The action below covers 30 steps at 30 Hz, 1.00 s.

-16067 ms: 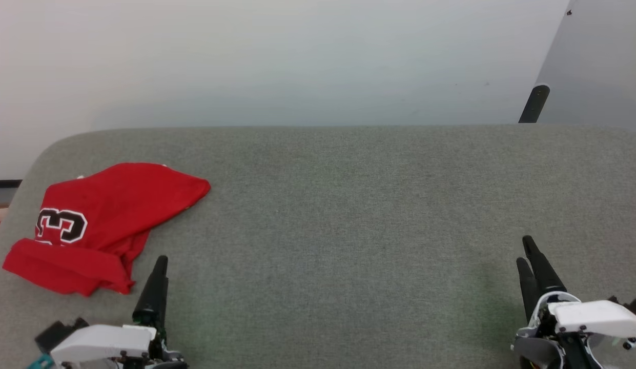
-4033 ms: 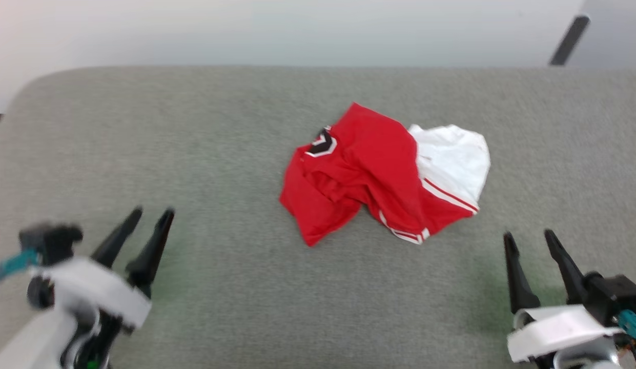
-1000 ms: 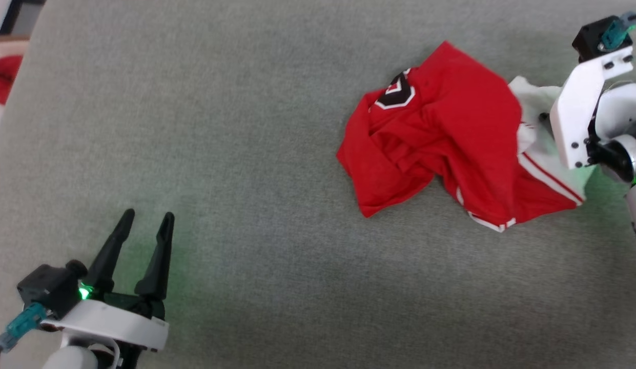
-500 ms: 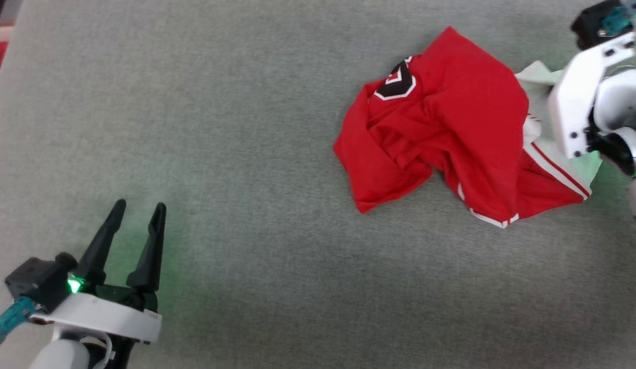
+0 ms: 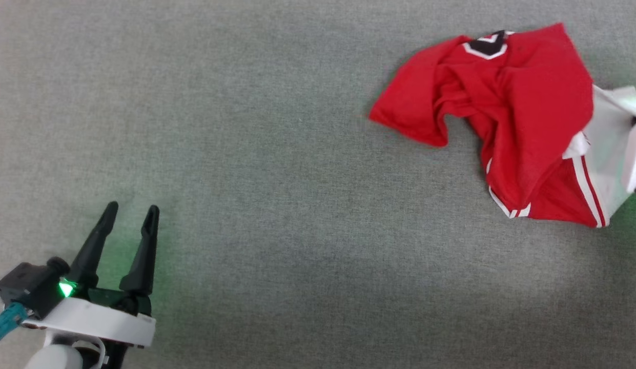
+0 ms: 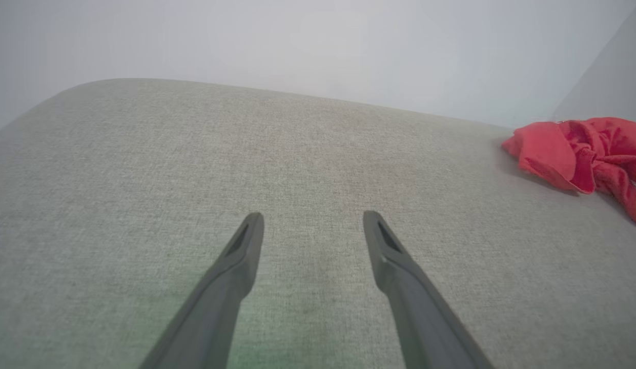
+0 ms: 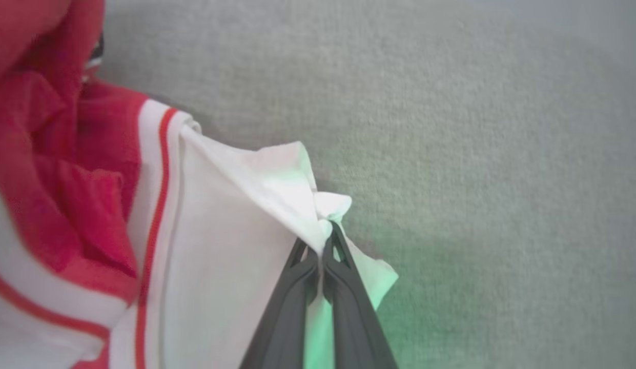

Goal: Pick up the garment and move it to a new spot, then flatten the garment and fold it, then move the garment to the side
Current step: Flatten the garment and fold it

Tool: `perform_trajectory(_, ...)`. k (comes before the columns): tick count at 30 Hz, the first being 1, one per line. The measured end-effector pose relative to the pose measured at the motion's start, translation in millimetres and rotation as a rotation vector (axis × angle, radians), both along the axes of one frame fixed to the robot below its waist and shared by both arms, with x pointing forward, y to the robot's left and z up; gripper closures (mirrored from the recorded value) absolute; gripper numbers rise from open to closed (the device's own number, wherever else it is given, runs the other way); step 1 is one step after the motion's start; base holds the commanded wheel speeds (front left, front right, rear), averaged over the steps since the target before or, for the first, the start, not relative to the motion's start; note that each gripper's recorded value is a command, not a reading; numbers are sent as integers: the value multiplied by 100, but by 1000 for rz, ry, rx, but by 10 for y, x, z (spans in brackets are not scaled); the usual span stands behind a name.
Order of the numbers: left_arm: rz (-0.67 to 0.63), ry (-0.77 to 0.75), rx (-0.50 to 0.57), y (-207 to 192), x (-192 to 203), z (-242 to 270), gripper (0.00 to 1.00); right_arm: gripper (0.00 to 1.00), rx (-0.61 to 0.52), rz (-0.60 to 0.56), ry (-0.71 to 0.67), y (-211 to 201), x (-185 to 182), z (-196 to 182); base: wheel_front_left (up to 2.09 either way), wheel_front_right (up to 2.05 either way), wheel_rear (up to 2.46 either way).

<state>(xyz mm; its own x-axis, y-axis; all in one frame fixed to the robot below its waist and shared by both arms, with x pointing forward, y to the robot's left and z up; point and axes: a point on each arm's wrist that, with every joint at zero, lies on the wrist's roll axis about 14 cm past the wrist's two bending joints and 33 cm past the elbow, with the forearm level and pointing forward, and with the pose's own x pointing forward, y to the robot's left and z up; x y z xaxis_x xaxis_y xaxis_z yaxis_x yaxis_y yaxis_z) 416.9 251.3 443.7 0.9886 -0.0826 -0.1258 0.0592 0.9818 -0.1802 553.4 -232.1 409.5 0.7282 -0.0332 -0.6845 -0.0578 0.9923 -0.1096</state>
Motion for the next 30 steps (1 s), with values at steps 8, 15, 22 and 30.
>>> perform_trajectory(8, -26, -7, 15, -33, 50, 23, 0, 0, 59, -71, -117, 65, -83, 93, 0, 0, 0)
perform_trajectory(15, -90, -74, 75, -43, 147, 299, 0, 0, 103, -52, -336, 175, -188, 469, 0, 0, 0)
perform_trajectory(22, -412, -164, 239, -564, 451, 662, 0, 0, 267, 40, -473, 650, -721, 615, 0, 0, 0)
perform_trajectory(30, -844, -71, 453, -1564, 656, 707, 0, 0, 351, 42, -490, 800, -1292, 504, 0, 0, 0)
